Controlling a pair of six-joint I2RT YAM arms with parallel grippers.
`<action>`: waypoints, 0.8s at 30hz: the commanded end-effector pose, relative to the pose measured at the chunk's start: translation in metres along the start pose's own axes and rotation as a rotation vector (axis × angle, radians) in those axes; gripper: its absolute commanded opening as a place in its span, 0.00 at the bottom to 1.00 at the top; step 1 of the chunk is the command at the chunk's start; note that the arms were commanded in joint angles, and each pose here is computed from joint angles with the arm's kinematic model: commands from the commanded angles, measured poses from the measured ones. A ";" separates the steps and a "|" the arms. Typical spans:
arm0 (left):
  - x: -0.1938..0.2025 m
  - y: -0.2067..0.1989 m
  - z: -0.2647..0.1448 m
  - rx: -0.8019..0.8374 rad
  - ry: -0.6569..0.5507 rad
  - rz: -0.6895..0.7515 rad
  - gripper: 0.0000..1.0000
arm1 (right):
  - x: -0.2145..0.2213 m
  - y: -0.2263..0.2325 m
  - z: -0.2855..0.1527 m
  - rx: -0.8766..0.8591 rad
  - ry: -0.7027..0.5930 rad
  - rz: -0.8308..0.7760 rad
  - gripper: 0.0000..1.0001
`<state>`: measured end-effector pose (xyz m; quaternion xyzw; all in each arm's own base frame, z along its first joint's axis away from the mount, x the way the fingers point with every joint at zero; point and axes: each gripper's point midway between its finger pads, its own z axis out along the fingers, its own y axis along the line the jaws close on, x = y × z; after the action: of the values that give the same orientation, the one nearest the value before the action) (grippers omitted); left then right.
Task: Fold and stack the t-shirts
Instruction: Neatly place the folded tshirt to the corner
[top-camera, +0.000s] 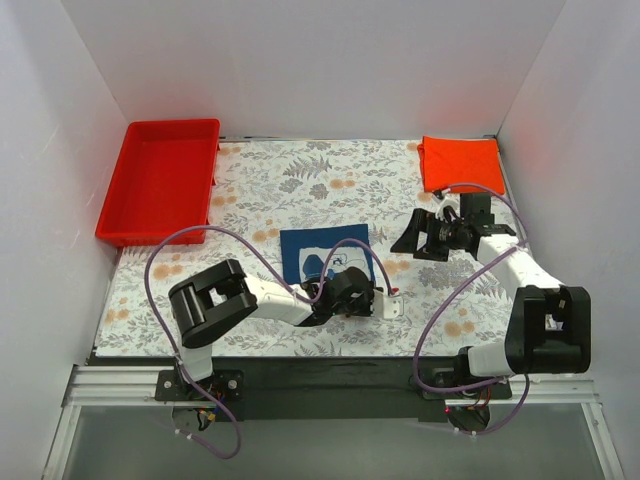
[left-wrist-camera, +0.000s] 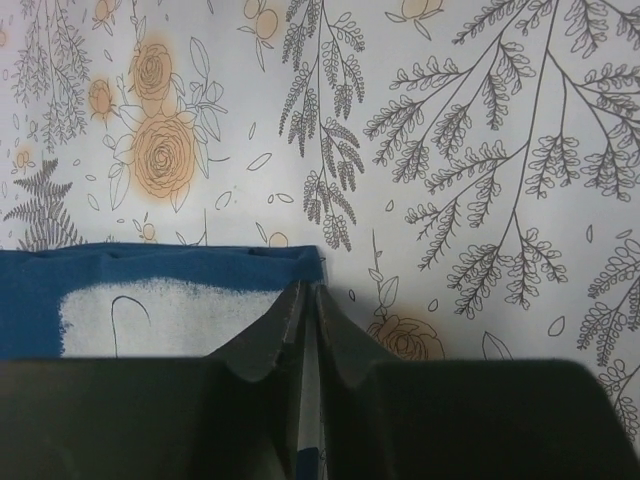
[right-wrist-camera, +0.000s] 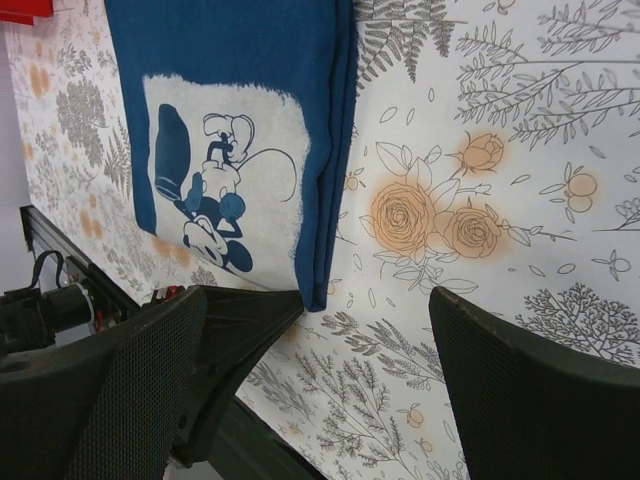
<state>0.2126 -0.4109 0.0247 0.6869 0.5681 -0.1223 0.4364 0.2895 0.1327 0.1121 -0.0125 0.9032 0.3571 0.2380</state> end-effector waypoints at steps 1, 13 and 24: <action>-0.005 0.017 0.003 -0.048 -0.005 -0.001 0.05 | 0.011 0.003 0.008 -0.071 0.018 0.046 0.98; -0.058 0.052 -0.026 -0.075 -0.150 -0.077 0.00 | 0.028 0.007 0.030 -0.190 0.068 0.230 0.98; -0.065 0.061 -0.035 -0.087 -0.164 -0.108 0.00 | 0.041 0.017 0.067 -0.210 0.088 0.306 0.92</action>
<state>0.2306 -0.4182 0.0706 0.6446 0.5857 -0.1554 0.4661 0.2634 0.1834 0.0549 0.0837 0.8733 0.4664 0.1131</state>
